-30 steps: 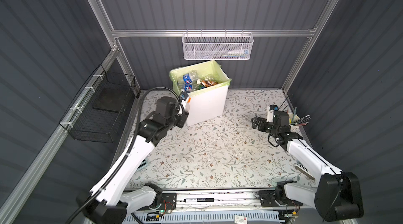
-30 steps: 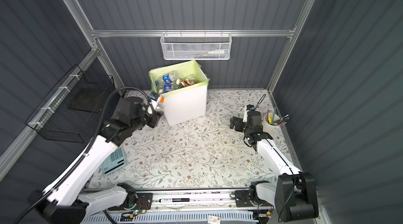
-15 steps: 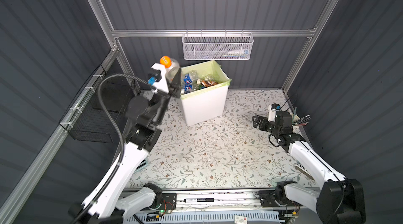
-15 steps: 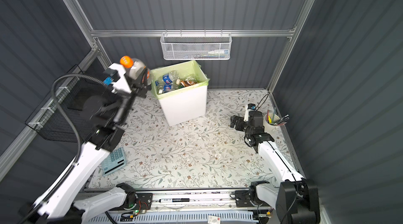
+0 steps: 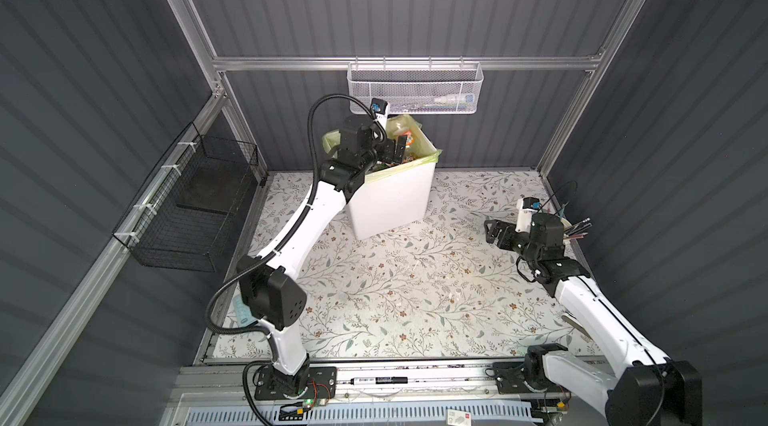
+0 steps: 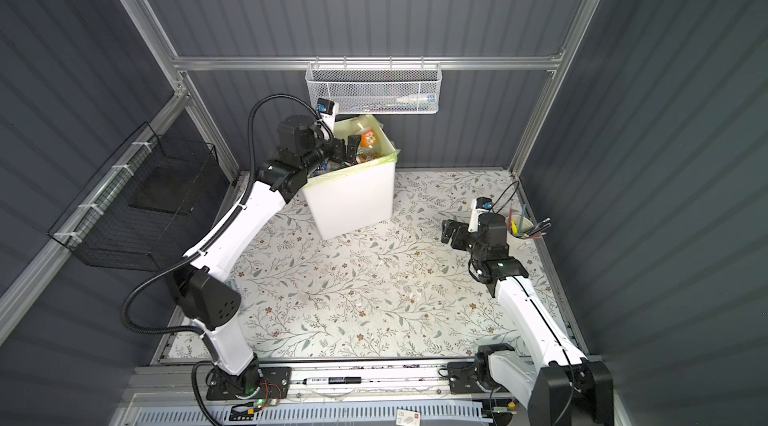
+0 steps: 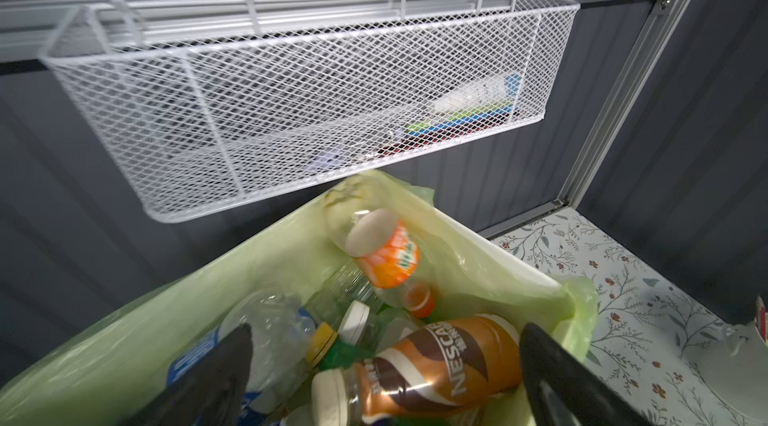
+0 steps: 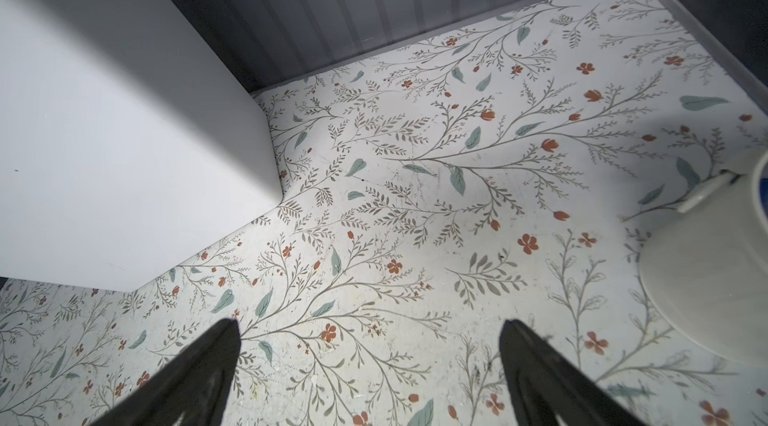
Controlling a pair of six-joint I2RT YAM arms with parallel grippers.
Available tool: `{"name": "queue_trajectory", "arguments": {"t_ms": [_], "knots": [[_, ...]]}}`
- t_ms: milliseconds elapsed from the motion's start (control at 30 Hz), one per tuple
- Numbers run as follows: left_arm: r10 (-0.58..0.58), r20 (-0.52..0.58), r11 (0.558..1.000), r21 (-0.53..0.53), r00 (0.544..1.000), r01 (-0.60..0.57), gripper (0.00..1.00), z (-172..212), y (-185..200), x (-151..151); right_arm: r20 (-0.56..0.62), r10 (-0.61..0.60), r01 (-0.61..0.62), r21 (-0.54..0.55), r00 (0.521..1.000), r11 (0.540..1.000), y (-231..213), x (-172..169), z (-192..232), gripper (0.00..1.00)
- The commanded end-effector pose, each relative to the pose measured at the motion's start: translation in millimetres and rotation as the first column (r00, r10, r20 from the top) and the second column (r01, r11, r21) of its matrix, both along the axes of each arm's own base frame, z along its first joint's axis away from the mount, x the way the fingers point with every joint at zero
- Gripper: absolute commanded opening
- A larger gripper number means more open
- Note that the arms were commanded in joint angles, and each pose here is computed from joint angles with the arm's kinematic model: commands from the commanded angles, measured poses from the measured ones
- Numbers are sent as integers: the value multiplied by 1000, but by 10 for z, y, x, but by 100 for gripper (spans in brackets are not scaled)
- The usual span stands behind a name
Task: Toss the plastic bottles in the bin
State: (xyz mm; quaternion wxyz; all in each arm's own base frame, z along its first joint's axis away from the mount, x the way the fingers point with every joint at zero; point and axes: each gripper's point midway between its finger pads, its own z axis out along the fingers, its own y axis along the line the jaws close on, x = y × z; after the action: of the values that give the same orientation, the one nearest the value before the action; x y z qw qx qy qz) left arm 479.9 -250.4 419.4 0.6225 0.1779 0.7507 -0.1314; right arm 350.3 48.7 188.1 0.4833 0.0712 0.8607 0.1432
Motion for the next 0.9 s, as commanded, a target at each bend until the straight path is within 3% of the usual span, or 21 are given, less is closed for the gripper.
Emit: {"name": "queue_trajectory", "arguments": {"t_ms": [0,333,467,600,700,767,867], "knots": [[71,107,995,-74,992,-63,100,516,276,-257,-19,-11,11,-19,1000,1000,-46,-7,-77,99],[130,71,990,-58,989,-126,100,270,581,-606,28,-51,55,-149,998,987,-236,65,-12,99],[218,51,976,-25,975,-217,100,-14,836,-753,147,-32,69,-254,989,965,-314,75,90,99],[412,26,905,99,911,-413,100,-680,1293,-864,307,-40,152,-350,951,924,-451,39,118,99],[531,13,832,183,848,-524,100,-1178,1588,-967,421,-41,205,-353,906,913,-500,0,40,99],[592,31,784,209,805,-584,100,-1423,1759,-1023,451,-51,226,-343,891,912,-532,-2,-46,99],[634,31,750,220,773,-624,100,-1762,1964,-1066,413,-53,205,-332,909,921,-535,72,-253,99]]}}
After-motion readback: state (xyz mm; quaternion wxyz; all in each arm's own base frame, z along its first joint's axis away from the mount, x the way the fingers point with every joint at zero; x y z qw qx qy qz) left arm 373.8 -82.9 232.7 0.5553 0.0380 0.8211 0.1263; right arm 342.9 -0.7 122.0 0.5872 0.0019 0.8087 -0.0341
